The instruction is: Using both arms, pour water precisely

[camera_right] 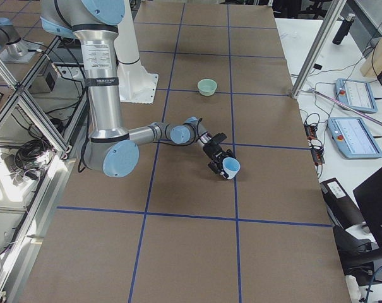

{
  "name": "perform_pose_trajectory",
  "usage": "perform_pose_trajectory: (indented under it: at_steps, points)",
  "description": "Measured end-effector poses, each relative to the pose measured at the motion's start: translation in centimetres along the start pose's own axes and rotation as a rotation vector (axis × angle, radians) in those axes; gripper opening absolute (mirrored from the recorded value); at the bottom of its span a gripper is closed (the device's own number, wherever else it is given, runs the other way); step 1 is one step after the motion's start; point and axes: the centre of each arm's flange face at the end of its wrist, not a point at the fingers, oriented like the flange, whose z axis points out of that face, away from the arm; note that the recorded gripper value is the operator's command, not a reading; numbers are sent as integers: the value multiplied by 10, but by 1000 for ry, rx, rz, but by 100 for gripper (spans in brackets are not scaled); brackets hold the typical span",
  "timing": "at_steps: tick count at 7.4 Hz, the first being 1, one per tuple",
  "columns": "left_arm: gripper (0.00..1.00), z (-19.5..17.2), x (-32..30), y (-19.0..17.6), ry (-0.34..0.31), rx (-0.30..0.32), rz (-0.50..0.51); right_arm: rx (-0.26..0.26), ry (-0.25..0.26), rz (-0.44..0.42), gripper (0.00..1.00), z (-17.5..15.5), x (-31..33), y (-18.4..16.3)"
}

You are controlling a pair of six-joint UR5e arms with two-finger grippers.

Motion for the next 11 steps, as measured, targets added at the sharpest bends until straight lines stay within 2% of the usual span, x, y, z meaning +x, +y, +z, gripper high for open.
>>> perform_pose_trajectory:
  at_steps: [1,2,4,6,8,9,11]
  points:
    - [100,2,-2,1,0,-6,-10,20,-17,-10,0,0,-3,-7]
    - [100,5,-5,5,0,-17,-35,26,-59,-7,0,-3,-9,-15]
    - [100,12,-16,22,-1,-33,-93,25,-210,-42,0,-15,-16,-30]
    - [100,11,-20,29,-1,-28,-73,42,-387,-76,0,-38,-26,-49]
    - [100,7,-22,30,-1,-20,1,41,-552,-102,0,-68,-34,-57]
    - [100,7,-22,31,-1,-19,15,22,-651,-119,0,-85,-35,-57]
    - [100,8,-24,33,0,-22,17,-7,-899,-153,0,-126,-35,-53]
